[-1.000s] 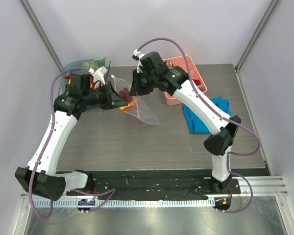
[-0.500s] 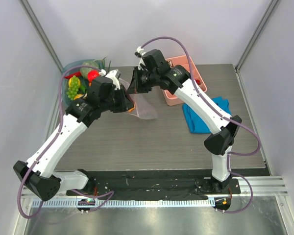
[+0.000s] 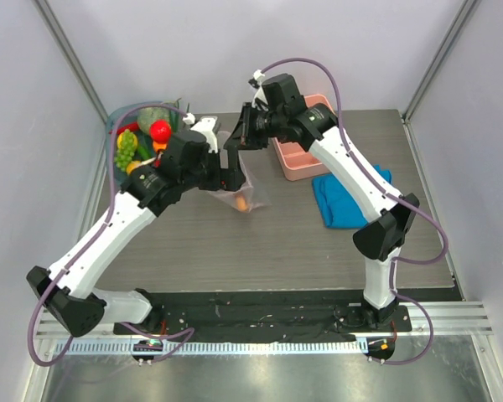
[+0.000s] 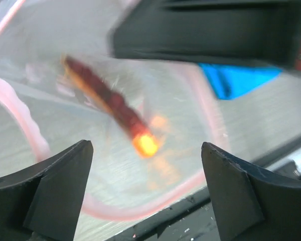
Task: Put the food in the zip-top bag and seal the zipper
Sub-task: Place the fake food in the zipper food storage bag, then adjust the zipper food storage bag at the center of the board.
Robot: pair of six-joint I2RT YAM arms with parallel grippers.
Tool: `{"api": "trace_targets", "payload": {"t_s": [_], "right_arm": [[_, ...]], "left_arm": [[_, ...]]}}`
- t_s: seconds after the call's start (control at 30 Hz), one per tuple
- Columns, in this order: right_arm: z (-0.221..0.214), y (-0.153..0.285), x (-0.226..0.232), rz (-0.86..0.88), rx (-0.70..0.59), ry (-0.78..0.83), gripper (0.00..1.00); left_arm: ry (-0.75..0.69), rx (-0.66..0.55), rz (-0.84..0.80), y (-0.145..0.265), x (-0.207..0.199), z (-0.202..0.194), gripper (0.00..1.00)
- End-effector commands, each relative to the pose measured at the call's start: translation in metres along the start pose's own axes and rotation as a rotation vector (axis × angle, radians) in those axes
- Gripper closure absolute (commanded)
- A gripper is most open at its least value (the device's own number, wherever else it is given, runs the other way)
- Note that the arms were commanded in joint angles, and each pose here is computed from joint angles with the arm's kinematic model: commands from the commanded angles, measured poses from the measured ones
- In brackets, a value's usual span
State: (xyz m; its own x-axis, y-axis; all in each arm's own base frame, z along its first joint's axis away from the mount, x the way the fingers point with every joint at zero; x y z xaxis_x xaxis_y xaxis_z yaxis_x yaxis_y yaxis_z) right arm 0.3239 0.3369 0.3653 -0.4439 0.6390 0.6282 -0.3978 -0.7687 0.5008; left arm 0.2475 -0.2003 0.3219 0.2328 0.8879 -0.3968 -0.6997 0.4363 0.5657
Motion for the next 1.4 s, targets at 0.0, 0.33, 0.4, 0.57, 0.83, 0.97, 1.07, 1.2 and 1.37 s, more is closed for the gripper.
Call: {"api": "trace_targets", "payload": {"t_s": [0.0,0.33,0.4,0.57,0.83,0.97,1.07,1.2,1.37], "right_arm": [[0.011,0.015,0.004,0.106,-0.024,-0.009,0.99],[0.011,0.026,-0.019,0.104,-0.014,0.016,0.99],[0.009,0.026,-0.022,0.098,-0.009,0.021,0.99],[0.008,0.025,-0.024,0.085,-0.006,0.018,0.99],[0.005,0.029,-0.025,0.072,-0.009,0.021,0.99],[0.001,0.03,-0.026,0.066,-0.002,0.026,0.99],[-0.002,0.033,-0.028,0.054,-0.001,0.038,0.99],[-0.007,0.035,-0.032,0.025,0.002,0.072,0.99],[0.008,0.05,-0.026,-0.016,-0.031,0.233,0.99]], "left_arm": [[-0.149,-0.152,-0.256,0.062,-0.028,0.04,0.05],[-0.583,-0.025,-0.57,0.104,0.001,0.033,0.19],[-0.697,0.015,-0.646,0.112,0.002,0.019,0.16],[-0.937,-0.005,-0.713,0.096,0.0,0.014,0.16],[-1.207,0.059,-0.69,0.045,-0.014,-0.012,0.18],[-1.267,0.051,-0.647,0.021,-0.008,-0.014,0.24],[-1.306,0.071,-0.603,0.005,0.002,-0.02,0.39],[-1.264,0.048,-0.559,0.006,-0.005,-0.01,0.76],[-1.241,-0.084,-0.578,0.04,-0.031,0.027,1.0]]}}
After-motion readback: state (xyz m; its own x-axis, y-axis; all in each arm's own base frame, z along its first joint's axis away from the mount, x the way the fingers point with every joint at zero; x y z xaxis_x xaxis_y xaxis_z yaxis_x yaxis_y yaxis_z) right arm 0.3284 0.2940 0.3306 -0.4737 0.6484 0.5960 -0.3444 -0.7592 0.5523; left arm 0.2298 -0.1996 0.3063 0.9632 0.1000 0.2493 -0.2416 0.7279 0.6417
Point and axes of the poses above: each gripper's point midway between its finger pads, its own y axis back along the fingers, its own x axis along the line the jaws close on, z = x × y, the point moved 6 cm from there along y, back along the fingers, and after that the axes turned 6 degrees about y, right-handed, at the moved point
